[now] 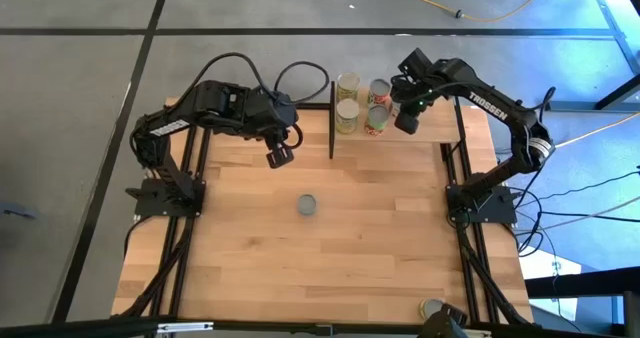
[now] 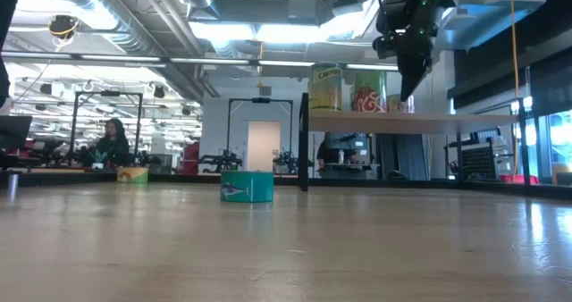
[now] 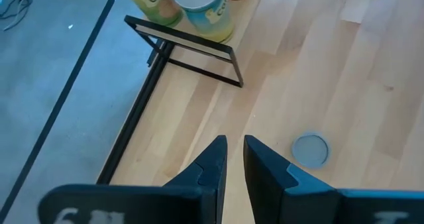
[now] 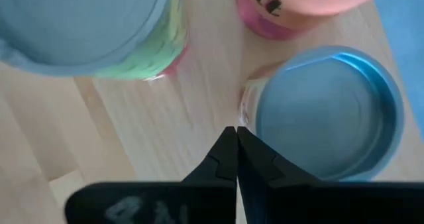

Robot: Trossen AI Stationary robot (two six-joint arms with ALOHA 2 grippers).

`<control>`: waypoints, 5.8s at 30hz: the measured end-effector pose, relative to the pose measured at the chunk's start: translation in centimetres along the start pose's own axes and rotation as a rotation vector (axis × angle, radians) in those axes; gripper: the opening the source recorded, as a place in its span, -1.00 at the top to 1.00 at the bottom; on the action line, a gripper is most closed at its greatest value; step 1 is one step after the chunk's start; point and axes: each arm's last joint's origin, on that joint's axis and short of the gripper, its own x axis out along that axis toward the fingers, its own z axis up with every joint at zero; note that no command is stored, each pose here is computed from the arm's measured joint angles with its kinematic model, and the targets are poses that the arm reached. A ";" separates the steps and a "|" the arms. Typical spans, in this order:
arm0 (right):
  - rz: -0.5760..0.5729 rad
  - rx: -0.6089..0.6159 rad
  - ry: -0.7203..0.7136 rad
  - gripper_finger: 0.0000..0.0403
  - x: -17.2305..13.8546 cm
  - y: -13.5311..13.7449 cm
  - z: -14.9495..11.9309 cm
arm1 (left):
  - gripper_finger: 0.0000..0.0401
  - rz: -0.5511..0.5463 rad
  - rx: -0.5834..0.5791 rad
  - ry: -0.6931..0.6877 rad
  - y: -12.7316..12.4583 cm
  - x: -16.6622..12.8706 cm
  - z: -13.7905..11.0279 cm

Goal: Pick and place cans onto a shelf
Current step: Put the white and orange can on the shelf, then put the dark green can on the shelf

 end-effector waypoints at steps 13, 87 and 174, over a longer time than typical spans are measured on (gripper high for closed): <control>-0.061 -0.001 -0.005 1.00 -0.1 -0.3 0.2 | 0.78 0.009 -0.016 0.003 0.4 0.2 0.1; 0.960 -0.587 0.405 0.98 -5.0 29.8 -16.3 | 0.78 -0.526 0.338 -0.148 -11.6 5.7 -1.2; 0.264 -0.263 0.463 0.96 -8.2 36.7 -10.7 | 0.78 -0.628 0.590 -0.091 -14.6 3.6 -4.0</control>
